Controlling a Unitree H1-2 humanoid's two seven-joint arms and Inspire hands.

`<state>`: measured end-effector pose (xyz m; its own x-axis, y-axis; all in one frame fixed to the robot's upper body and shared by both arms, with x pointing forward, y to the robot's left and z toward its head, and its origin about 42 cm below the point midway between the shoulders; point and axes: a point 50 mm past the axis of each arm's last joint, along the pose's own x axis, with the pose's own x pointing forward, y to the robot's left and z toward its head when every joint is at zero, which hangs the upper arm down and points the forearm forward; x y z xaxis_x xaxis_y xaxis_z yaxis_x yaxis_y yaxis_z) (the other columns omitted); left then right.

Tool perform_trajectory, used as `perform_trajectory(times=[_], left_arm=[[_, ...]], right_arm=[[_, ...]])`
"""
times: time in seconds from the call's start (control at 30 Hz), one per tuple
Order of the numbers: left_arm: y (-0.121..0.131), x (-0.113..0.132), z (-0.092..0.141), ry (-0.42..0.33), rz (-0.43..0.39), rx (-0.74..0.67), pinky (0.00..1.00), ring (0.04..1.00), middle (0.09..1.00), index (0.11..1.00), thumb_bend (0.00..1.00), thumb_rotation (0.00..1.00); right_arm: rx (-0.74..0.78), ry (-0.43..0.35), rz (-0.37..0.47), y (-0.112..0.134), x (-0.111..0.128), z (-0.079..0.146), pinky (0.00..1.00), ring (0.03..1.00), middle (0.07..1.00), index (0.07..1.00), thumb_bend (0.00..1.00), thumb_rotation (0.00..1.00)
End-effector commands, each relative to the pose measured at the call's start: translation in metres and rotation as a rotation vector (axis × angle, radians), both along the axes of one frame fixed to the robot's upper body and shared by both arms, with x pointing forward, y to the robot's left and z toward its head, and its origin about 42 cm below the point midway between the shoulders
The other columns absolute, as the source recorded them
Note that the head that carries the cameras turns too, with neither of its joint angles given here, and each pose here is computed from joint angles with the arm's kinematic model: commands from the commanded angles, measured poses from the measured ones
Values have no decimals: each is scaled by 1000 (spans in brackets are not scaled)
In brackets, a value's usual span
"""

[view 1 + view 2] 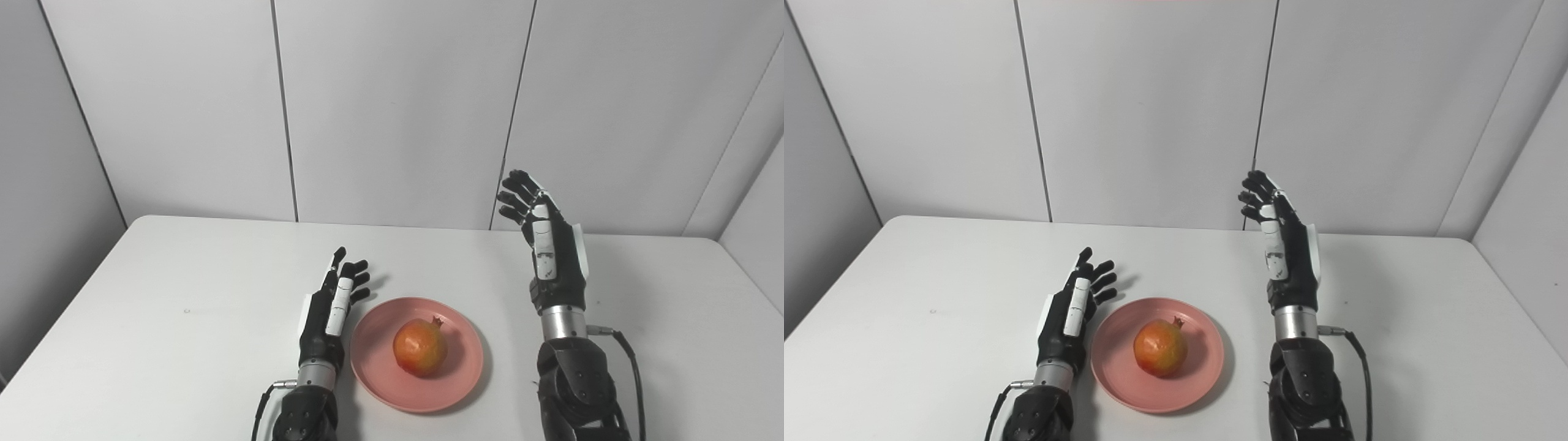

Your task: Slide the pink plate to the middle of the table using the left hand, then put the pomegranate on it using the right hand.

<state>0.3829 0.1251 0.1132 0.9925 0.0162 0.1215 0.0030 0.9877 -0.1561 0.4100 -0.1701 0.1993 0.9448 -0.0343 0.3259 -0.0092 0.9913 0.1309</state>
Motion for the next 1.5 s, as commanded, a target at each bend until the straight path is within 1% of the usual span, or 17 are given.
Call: perform_trajectory(times=[0.0,0.07,0.13,0.23,0.27,0.33,0.43,0.53,0.63,0.67,0.73,0.83,0.93,1.17,1.47], left_arm=[[7,2,-3,-81,29,53,937,929,933,970,831,930],[9,4,-2,-126,53,88,980,973,967,977,783,965],[11,6,-2,-140,72,118,996,995,992,985,765,991],[14,9,-1,-126,87,143,1000,1000,1000,995,799,1000],[15,9,-2,-118,88,147,1000,1000,1000,996,814,1000],[15,10,-2,-105,84,151,1000,1000,1000,999,822,1000],[15,9,-2,-83,75,152,1000,1000,1000,1000,846,1000],[16,9,-1,-53,61,148,1000,1000,1000,1000,869,1000],[18,10,-1,-21,46,160,1000,1000,1000,1000,881,1000],[18,10,-2,-2,40,163,1000,1000,1000,1000,885,1000],[18,10,-3,24,30,159,1000,1000,1000,1000,900,1000],[17,10,-3,51,20,137,1000,1000,1000,1000,895,1000],[17,10,-3,72,10,129,1000,1000,1000,1000,883,1000],[18,8,-4,87,-6,144,1000,1000,1000,1000,892,1000],[19,7,-4,83,-2,140,1000,1000,1000,1000,891,1000]], right_arm=[[67,3,8,0,7,6,830,825,840,829,862,1000],[107,46,-3,-3,7,-5,845,837,852,837,867,1000],[136,83,-14,-7,7,-18,862,851,863,840,857,1000],[127,132,-9,-10,7,-35,909,883,883,875,855,1000],[121,145,-3,-10,6,-40,938,901,897,891,856,1000],[110,167,7,-9,3,-47,957,912,909,903,850,1000],[90,184,12,-6,0,-54,975,928,928,925,820,1000],[60,199,11,-4,-2,-63,998,937,927,925,799,1000],[13,200,3,-4,-4,-68,1000,943,925,926,796,1000],[-24,194,-2,-4,-5,-70,1000,945,923,926,796,1000],[-67,189,-8,-4,-6,-72,1000,951,922,923,775,1000],[-85,190,-11,-3,-8,-75,1000,958,916,904,770,1000],[-94,205,-10,-3,-11,-82,1000,958,917,906,788,1000],[-93,200,9,-1,-16,-90,1000,942,922,912,846,1000],[-87,203,13,0,-16,-90,1000,927,921,908,850,1000]])
